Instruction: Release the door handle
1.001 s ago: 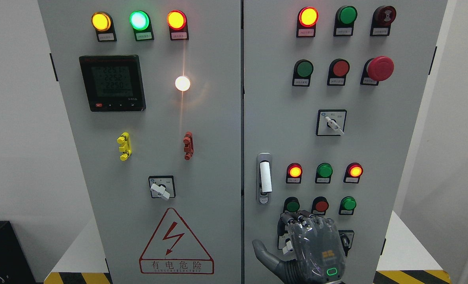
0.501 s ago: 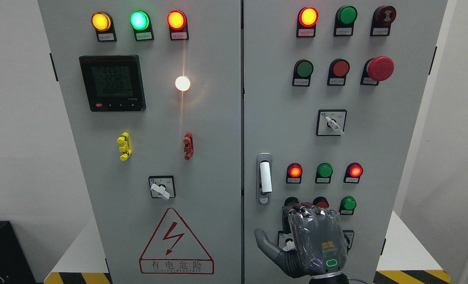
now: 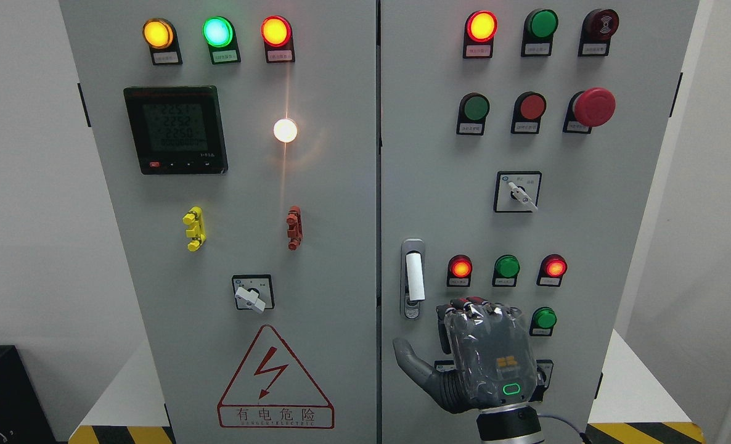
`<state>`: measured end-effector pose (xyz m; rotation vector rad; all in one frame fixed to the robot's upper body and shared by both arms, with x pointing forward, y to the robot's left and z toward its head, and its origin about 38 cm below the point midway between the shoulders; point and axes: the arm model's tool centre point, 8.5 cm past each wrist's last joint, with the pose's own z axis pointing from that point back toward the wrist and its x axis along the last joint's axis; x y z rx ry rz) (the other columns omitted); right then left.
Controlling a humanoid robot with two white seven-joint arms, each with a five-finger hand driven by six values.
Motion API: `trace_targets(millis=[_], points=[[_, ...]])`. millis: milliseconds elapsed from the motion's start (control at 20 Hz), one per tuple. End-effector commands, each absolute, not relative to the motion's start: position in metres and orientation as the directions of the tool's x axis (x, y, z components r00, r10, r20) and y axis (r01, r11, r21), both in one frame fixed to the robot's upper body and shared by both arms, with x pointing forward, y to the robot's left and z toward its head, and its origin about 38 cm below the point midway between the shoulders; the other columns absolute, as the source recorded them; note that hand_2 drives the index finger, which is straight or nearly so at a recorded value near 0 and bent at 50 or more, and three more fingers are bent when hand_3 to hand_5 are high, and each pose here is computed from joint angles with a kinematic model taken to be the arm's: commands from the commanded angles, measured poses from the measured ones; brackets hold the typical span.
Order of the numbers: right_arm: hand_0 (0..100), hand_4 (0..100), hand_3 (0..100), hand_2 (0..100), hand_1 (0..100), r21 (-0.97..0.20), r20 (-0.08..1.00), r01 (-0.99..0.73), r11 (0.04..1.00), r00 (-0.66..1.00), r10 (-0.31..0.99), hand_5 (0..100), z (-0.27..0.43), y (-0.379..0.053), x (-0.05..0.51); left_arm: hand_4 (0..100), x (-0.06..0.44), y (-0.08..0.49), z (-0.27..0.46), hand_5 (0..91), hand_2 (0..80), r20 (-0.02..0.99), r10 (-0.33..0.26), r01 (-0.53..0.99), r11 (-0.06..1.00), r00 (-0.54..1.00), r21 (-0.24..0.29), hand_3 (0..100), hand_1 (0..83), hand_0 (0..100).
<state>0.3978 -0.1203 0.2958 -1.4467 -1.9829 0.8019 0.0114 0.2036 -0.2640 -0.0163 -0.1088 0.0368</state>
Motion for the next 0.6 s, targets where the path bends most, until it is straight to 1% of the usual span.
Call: trace_targets(millis=[0, 551], points=[[15, 96, 100, 100, 37, -0.739, 0.099, 0.627, 0.245, -0.259, 0.961, 100, 0.301, -0.115, 0.404, 0, 0.018, 0.205, -0.263, 0.0, 0.0, 0.105, 0.034, -0.033, 0.999, 0.994, -0.015, 0, 55.6, 12], [17, 96, 100, 99, 38, -0.741, 0.067, 0.626, 0.242, -0.290, 0.955, 100, 0.306, -0.097, 0.409, 0, 0.019, 0.205, -0.263, 0.0, 0.0, 0.107, 0.035, -0.034, 0.999, 0.994, -0.015, 0, 55.6, 12]])
